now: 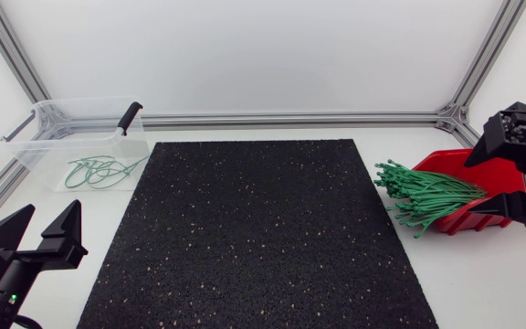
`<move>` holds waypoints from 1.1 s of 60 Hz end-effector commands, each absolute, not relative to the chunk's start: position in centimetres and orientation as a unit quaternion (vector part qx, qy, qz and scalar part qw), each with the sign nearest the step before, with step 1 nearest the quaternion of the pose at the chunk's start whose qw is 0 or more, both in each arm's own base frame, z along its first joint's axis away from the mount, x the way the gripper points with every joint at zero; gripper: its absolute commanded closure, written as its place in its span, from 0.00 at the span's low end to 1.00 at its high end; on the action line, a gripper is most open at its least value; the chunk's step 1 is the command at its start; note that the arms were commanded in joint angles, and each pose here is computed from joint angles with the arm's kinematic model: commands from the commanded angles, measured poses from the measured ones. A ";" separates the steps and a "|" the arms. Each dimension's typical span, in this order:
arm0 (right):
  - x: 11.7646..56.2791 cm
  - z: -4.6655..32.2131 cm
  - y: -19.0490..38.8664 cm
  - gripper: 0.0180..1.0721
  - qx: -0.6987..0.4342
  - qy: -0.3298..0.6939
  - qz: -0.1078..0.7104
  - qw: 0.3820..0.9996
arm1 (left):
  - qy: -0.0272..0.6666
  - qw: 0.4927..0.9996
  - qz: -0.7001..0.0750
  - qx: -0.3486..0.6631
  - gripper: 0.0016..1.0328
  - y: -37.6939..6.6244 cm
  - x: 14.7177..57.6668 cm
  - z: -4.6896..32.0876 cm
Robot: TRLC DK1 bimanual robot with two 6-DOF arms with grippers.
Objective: Take a green cable tie from the red box, thread the tail through the head to close it, then place it in the transparent bin on the left.
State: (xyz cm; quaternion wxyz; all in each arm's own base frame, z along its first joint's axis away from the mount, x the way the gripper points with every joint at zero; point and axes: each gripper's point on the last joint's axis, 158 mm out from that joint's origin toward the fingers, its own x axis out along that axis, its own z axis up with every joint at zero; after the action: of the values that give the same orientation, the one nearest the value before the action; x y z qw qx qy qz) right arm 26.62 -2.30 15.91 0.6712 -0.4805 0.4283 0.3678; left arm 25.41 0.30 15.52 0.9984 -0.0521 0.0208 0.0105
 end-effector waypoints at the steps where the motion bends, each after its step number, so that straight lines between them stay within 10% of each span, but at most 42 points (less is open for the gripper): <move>1: 25.4 15.0 -1.9 0.05 -0.539 0.404 0.413 0.613 | 0.053 0.997 0.011 -0.058 0.04 0.2 25.5 13.0; 25: 23.2 10.0 -1.8 0.11 -0.629 0.407 0.474 0.462 | 0.056 0.997 0.009 -0.057 0.04 0.1 25.5 12.8; 66: 24.8 3.3 -2.6 0.28 -0.653 0.403 0.452 0.455 | 0.065 0.996 0.002 -0.058 0.04 -0.2 25.6 12.4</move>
State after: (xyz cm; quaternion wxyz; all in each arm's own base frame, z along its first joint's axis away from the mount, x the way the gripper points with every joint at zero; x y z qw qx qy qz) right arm 25.55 -2.51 4.93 0.4759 -0.6525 0.4006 0.4328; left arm 25.48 -0.02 15.19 0.9982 -0.0520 0.0282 0.0036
